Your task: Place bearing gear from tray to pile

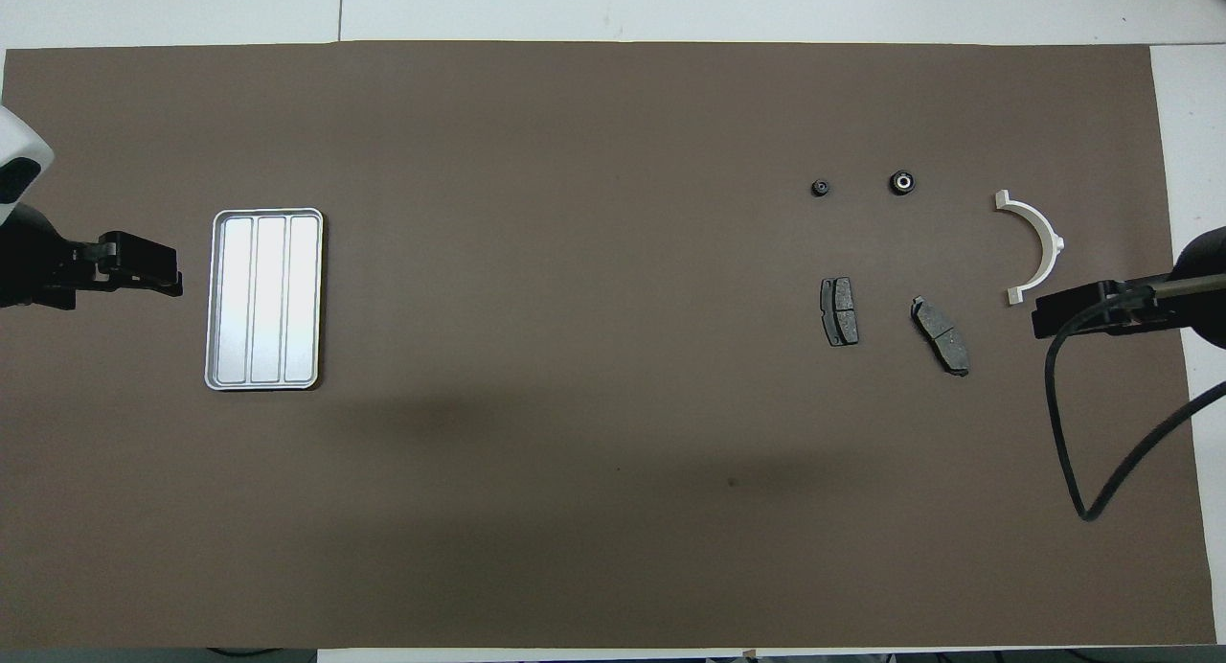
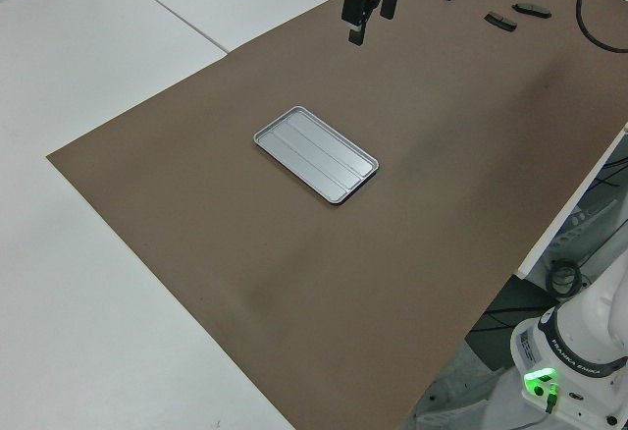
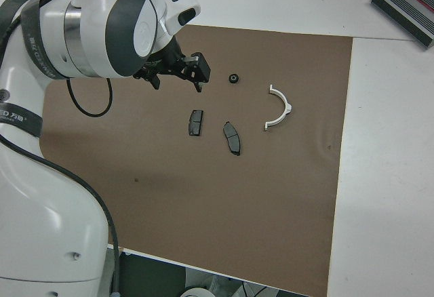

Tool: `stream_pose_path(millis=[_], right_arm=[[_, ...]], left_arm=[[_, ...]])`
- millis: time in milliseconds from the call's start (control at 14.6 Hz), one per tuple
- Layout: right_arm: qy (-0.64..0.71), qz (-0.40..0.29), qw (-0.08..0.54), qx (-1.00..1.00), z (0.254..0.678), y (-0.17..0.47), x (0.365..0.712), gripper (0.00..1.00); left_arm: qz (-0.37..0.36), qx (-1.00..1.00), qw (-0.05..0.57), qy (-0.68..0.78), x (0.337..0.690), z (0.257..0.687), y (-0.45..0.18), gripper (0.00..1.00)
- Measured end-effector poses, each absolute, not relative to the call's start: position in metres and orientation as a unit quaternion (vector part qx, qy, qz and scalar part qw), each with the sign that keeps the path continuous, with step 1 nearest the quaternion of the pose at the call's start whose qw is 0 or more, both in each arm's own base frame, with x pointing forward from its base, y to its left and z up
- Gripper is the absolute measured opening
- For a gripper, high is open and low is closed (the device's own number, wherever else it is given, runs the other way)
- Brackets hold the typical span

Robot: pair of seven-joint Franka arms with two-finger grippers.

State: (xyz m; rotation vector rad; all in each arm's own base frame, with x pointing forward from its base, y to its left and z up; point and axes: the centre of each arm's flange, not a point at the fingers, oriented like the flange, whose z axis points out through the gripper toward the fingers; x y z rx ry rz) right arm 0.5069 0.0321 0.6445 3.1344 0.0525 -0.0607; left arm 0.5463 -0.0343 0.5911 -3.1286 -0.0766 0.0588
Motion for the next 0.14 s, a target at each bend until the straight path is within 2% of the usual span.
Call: stream_pose_path(millis=[137], right_arm=[[0.017,-0.019,0.003,1.0,0.6444,0.0327,0.5069,1.0]], left_arm=[[0.019,-1.0,0.006,-0.024,0.5463,0.5911,-0.0343,1.0]])
